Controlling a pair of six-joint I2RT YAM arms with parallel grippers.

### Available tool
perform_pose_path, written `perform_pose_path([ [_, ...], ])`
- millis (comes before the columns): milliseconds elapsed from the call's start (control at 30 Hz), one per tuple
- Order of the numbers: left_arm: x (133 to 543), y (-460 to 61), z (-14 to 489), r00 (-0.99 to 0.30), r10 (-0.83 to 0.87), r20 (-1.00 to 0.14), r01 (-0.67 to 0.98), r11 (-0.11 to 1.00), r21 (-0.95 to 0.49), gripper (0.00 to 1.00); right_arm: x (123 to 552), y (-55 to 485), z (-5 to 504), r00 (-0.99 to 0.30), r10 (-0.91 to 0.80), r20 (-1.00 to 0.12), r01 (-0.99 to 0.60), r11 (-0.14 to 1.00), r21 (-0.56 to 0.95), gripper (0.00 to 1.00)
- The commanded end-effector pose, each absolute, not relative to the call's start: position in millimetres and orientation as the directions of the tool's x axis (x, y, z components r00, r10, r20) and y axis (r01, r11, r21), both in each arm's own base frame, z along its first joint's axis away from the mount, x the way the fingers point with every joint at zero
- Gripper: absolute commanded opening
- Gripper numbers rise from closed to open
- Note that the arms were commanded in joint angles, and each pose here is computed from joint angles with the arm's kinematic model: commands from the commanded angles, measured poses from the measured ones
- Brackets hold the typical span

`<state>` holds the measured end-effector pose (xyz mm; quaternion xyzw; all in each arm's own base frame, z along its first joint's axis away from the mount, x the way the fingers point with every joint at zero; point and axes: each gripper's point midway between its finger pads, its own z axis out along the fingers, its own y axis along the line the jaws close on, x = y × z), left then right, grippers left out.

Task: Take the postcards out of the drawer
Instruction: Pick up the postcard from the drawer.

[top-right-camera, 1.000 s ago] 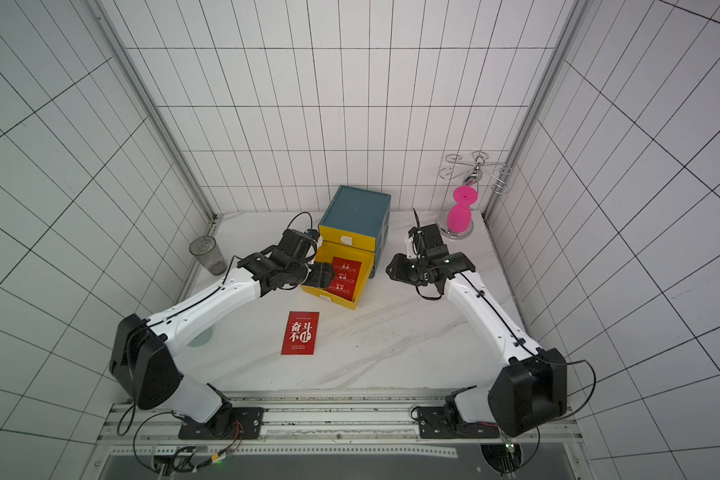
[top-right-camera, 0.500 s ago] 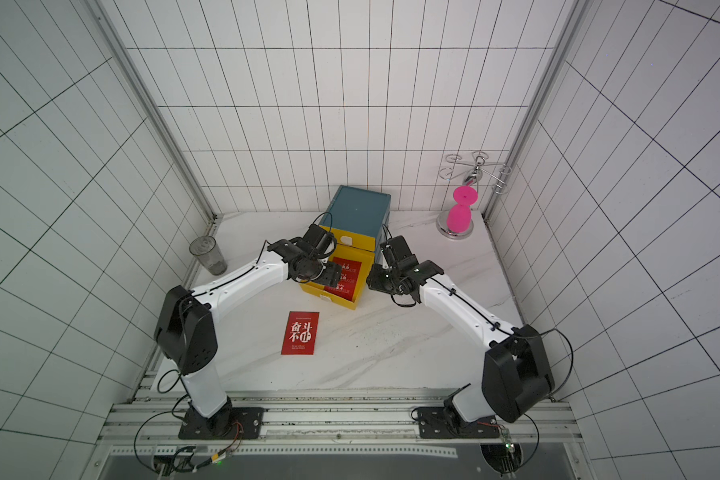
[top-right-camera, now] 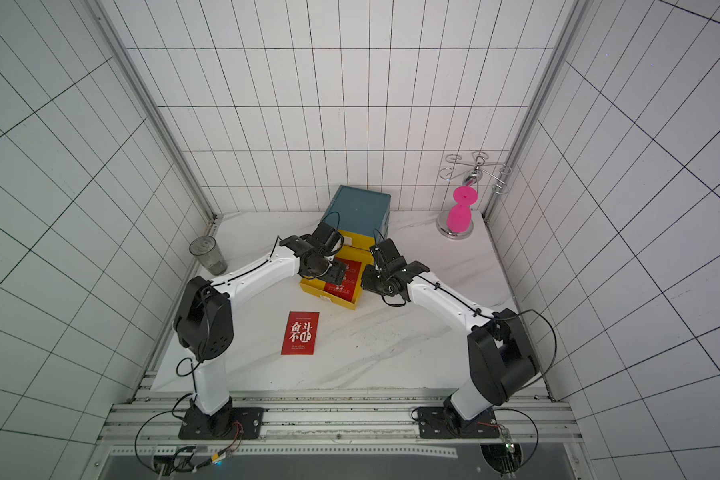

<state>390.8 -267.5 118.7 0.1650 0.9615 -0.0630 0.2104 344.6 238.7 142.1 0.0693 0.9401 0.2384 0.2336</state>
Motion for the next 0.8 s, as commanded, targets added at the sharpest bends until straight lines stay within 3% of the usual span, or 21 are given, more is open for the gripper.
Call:
perform_pose_path([
  [0,400.7,-276.7,117.4,-0.852,0.287,-0.438,0.348,0.935,-0.065,0.83,350.9,241.9,141.2,-0.869,0.259,-0.421,0.032,0.879,0.476,0.25],
  [767,407.4,-293.6,94.3,-0.889,0.202,-0.41,0.291,0.942,-0.167,0.84,353.6,244.2,139.0,-0.866,0.269,-0.421,0.038,0.876,0.48,0.18],
])
